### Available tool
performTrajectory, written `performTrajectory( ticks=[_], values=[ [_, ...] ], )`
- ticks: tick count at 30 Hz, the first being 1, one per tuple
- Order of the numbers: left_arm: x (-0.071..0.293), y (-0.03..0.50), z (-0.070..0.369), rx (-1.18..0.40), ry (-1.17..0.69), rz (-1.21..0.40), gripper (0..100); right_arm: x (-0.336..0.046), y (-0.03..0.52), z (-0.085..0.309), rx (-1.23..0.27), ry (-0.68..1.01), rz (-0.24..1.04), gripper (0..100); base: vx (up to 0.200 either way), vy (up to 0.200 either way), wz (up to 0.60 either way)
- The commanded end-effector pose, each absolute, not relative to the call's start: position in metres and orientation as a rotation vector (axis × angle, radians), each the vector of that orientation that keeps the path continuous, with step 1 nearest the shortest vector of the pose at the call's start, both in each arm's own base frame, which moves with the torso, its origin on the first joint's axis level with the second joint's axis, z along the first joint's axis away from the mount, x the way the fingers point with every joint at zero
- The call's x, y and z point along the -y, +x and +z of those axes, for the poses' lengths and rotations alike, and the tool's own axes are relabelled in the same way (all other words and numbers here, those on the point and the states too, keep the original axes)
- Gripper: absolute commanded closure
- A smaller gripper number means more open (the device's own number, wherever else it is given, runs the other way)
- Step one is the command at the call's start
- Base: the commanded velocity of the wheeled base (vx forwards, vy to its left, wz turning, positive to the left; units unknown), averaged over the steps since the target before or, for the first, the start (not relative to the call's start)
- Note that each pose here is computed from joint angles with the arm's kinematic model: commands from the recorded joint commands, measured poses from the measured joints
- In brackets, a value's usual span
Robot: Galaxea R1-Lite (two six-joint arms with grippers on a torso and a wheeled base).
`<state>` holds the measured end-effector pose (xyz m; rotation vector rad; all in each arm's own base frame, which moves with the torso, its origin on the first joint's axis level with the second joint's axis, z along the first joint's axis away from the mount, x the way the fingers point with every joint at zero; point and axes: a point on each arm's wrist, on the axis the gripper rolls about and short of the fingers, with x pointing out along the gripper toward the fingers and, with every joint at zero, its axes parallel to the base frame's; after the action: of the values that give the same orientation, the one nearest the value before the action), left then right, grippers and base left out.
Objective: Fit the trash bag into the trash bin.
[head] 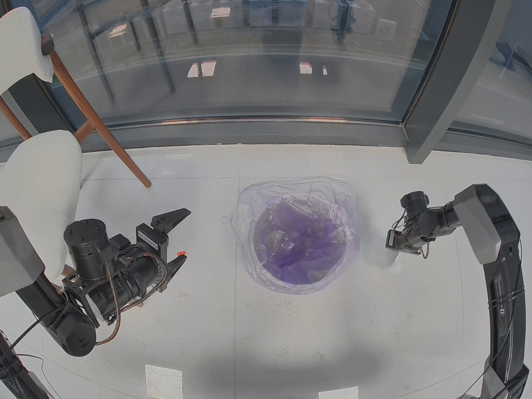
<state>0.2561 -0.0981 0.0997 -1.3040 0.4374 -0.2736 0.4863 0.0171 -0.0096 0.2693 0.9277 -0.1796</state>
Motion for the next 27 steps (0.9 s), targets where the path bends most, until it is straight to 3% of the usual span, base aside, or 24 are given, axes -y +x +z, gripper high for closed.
performTrajectory(
  ticks=[1,4,7,18,22,24,27],
  values=[
    [0.096,0.251,0.104,-0.419,-1.282,-0.282,0,-0.025,0.417,0.178,-0.633,0.338,-0.034,100,0.000,0.000,0.00],
    [0.094,0.249,0.107,-0.409,-1.283,-0.286,0,-0.056,0.379,0.236,-0.517,0.356,0.093,100,0.000,0.000,0.00],
    [0.094,0.251,0.109,-0.397,-1.269,-0.293,0,-0.089,0.346,0.250,-0.518,0.404,0.187,100,0.000,0.000,0.00],
    [0.087,0.252,0.115,-0.306,-1.240,-0.328,0,-0.173,0.286,0.200,-0.677,0.395,0.400,100,0.000,0.000,0.00],
    [0.088,0.254,0.118,-0.293,-1.240,-0.340,0,-0.194,0.295,0.155,-0.757,0.357,0.409,100,0.000,0.000,0.00],
    [0.088,0.253,0.121,-0.280,-1.247,-0.356,0,-0.211,0.319,0.121,-0.722,0.364,0.422,100,0.000,0.000,0.00],
    [0.086,0.252,0.127,-0.234,-1.250,-0.383,0,-0.220,0.336,0.100,-0.650,0.381,0.433,100,0.000,0.000,0.00]
  ],
)
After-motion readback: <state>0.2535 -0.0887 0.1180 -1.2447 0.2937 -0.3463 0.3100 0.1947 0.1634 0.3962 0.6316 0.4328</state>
